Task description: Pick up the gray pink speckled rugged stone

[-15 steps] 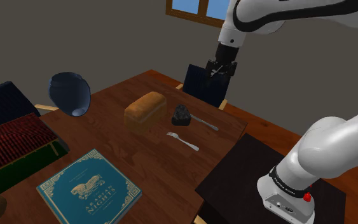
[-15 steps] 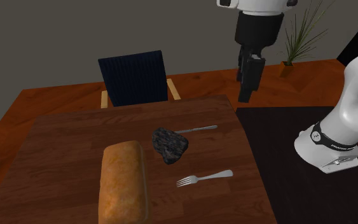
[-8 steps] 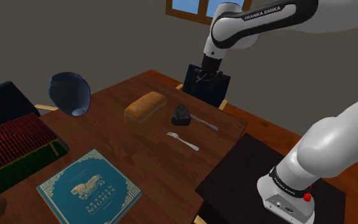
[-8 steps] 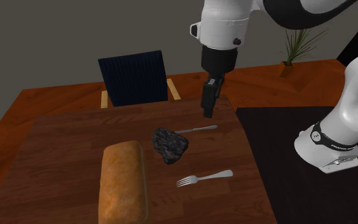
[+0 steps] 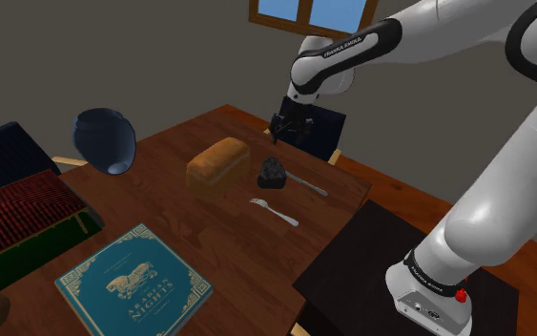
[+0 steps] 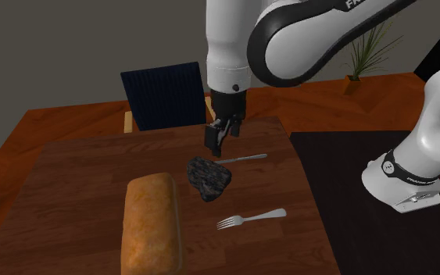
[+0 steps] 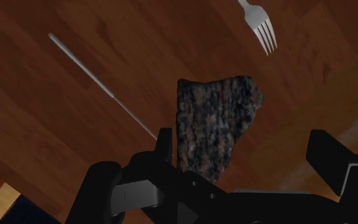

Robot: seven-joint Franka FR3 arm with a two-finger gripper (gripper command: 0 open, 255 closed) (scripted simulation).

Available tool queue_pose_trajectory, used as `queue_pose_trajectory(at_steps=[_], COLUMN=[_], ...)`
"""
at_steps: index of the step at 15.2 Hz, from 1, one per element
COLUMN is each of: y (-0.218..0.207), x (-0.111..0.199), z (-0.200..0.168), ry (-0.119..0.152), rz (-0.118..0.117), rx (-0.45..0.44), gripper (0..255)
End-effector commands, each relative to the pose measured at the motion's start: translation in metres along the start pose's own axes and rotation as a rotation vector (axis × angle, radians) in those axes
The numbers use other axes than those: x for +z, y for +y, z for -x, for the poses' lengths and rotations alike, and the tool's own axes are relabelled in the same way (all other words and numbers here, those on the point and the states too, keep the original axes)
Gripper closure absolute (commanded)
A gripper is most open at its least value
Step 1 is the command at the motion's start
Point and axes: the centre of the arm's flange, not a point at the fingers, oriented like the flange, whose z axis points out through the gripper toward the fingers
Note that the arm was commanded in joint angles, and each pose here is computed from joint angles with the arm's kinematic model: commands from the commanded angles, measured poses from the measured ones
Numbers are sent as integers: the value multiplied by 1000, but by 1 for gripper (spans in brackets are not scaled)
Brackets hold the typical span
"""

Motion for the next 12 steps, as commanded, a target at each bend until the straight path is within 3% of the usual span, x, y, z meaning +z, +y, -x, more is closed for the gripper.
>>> queue_pose_trajectory(at_steps=[1,10,12], y=[0,10,11], x=[18,96,107], z=[-18,-103,-104], ry=[5,28,28], rz=[-3,-16,-16], rx=[45,240,240], gripper=[0,0,0])
